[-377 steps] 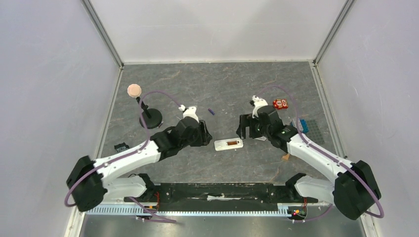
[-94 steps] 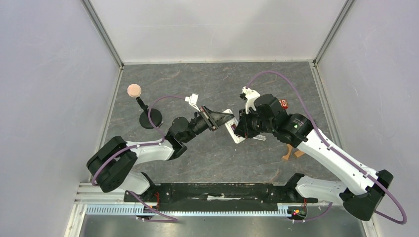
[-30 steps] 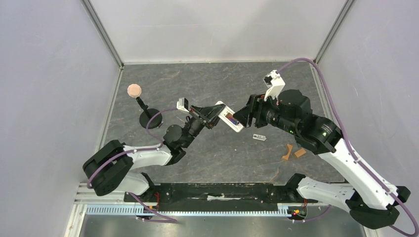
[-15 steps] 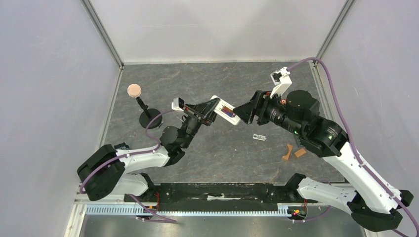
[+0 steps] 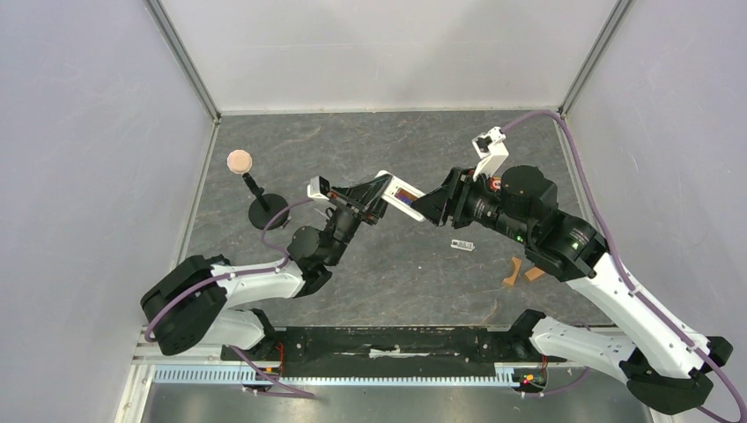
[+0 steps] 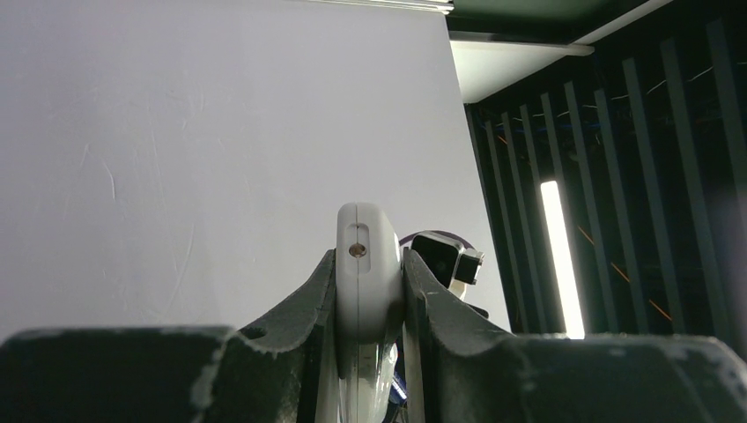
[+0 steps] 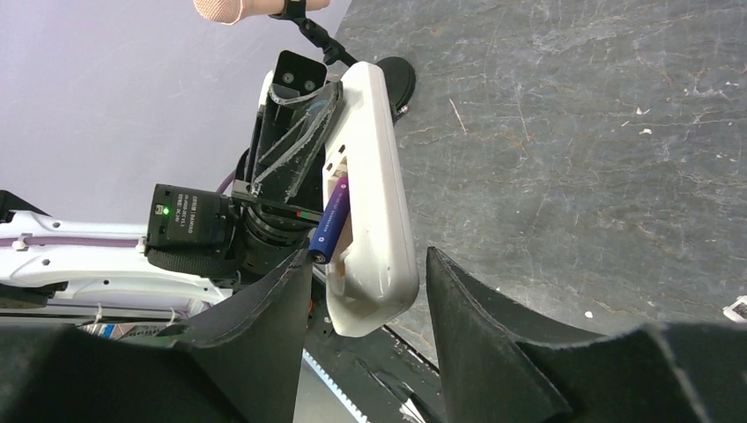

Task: Load the batteries into the remote control
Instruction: Load the battery into the remote control.

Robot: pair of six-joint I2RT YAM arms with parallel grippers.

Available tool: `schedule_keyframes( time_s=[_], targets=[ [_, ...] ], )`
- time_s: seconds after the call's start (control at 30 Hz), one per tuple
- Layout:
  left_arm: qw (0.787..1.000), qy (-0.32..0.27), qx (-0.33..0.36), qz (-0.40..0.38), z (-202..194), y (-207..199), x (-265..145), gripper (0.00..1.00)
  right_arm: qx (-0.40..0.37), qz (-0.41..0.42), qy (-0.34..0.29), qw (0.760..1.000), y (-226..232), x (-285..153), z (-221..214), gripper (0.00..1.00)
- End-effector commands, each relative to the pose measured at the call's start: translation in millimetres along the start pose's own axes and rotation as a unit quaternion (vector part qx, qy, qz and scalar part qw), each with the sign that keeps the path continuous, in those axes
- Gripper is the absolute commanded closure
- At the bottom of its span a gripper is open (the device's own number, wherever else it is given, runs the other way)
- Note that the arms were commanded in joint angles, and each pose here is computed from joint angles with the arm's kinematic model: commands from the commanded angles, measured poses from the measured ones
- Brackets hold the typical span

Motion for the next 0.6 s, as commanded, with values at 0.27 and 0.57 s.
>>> schedule_keyframes(
  time_s=[0.27,0.57],
  targets=[
    [0.998,0.005,-0.036,-0.057,-9.2,-27.1,2.6,0.98,0.010,0.018,-0.020,1.000,3.9,2.8,3.1,0.53],
    [0.997,0.029,-0.017,-0.067,-24.5,-33.4,3.8,0.98,0.016,0.015,-0.006,1.000,0.8,8.2,-5.3,0.64]
  ],
)
Point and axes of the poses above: each gripper's point midway between its finger pads, its own x axis out along the fingers, its own y axis along the line the jaws close on, z = x × y, the point moved 2 cm from there along -x, back along the fingers, and after that the axes turned 6 degrees about -x, right-handed, at the moved point
